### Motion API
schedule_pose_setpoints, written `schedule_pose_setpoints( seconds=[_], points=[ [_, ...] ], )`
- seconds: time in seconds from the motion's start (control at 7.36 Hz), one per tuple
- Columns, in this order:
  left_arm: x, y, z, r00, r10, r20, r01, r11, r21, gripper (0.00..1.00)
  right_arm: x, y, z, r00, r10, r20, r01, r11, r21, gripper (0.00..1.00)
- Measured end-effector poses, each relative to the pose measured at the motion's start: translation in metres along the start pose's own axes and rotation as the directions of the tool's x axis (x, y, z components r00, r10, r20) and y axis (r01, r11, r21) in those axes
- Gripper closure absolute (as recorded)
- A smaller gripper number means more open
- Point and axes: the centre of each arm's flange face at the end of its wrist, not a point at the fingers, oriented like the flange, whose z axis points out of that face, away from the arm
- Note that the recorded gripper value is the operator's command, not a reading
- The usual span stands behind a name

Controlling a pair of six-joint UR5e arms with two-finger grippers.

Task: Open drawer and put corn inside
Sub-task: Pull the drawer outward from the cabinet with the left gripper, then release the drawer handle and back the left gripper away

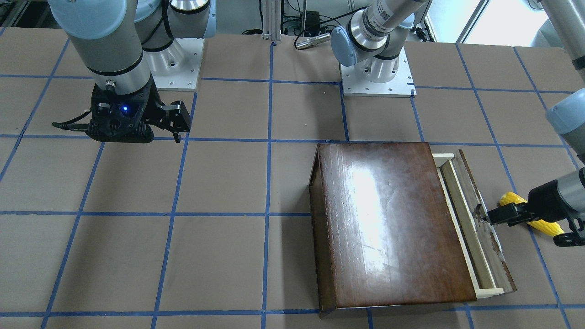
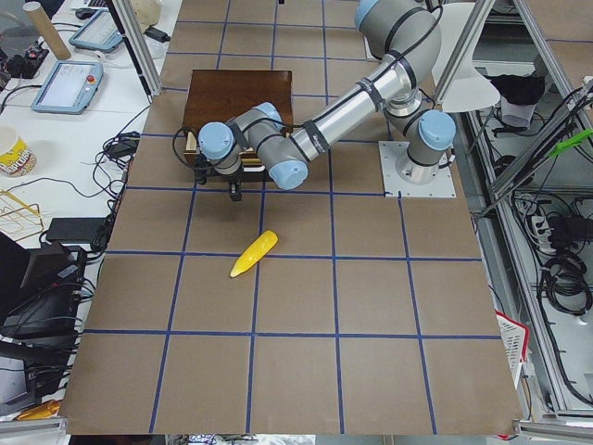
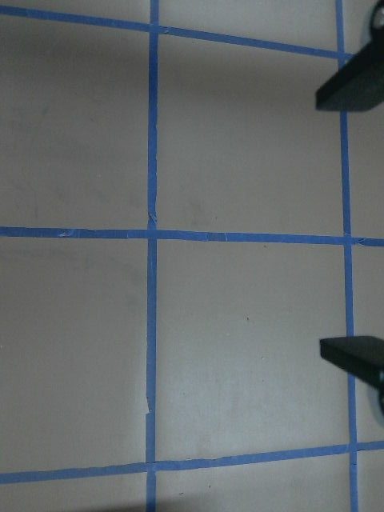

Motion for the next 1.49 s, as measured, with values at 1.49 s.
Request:
schedule_pose_setpoints(
  seconds=[1.49],
  points=[
    [-0.0093, 0.0034, -0.0068, 1.0, -0.014, 0.001, 0.014, 1.0, 0.009, 0.0, 0.0, 0.0, -0.0002, 1.0, 0.0, 0.0, 0.0, 1.0, 0.0, 0.0]
  ],
)
